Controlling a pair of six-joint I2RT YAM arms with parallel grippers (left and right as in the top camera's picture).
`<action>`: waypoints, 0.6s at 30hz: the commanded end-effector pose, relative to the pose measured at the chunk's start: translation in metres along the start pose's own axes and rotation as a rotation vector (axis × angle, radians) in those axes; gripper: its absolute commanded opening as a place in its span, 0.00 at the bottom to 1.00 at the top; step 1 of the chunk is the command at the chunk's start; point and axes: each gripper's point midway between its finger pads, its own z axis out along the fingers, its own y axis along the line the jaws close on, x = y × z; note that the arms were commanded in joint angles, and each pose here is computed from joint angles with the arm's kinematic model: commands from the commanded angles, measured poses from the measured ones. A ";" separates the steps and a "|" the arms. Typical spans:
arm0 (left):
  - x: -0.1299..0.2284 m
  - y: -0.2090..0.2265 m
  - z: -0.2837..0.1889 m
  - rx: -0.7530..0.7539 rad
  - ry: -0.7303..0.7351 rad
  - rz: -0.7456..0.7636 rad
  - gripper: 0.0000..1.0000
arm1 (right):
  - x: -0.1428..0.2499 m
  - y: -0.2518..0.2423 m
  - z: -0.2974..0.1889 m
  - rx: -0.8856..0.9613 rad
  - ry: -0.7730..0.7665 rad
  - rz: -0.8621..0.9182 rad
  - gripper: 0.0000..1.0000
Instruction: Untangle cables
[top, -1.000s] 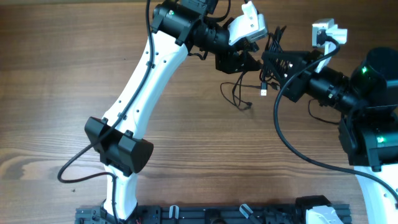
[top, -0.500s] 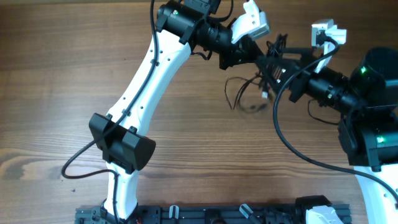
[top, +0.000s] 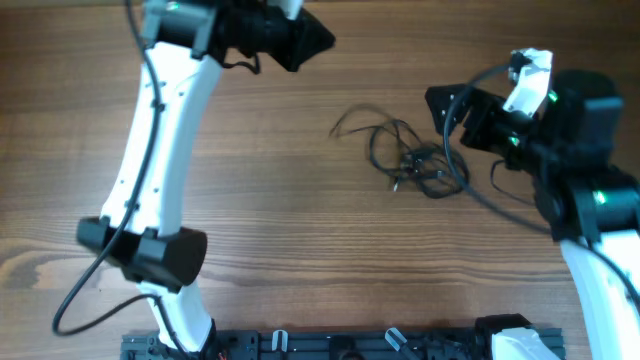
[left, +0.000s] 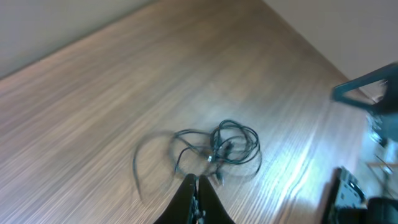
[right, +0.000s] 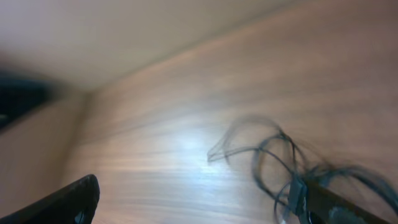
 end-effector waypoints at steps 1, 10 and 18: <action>-0.008 0.000 -0.033 -0.096 -0.045 -0.054 0.07 | 0.007 -0.041 0.028 0.181 0.048 0.099 1.00; -0.011 0.020 -0.080 -0.371 -0.124 -0.283 0.24 | 0.100 -0.132 0.074 0.610 0.387 0.494 1.00; 0.002 0.016 -0.081 -0.369 -0.079 -0.306 0.25 | 0.176 -0.122 0.099 0.759 0.617 0.871 0.99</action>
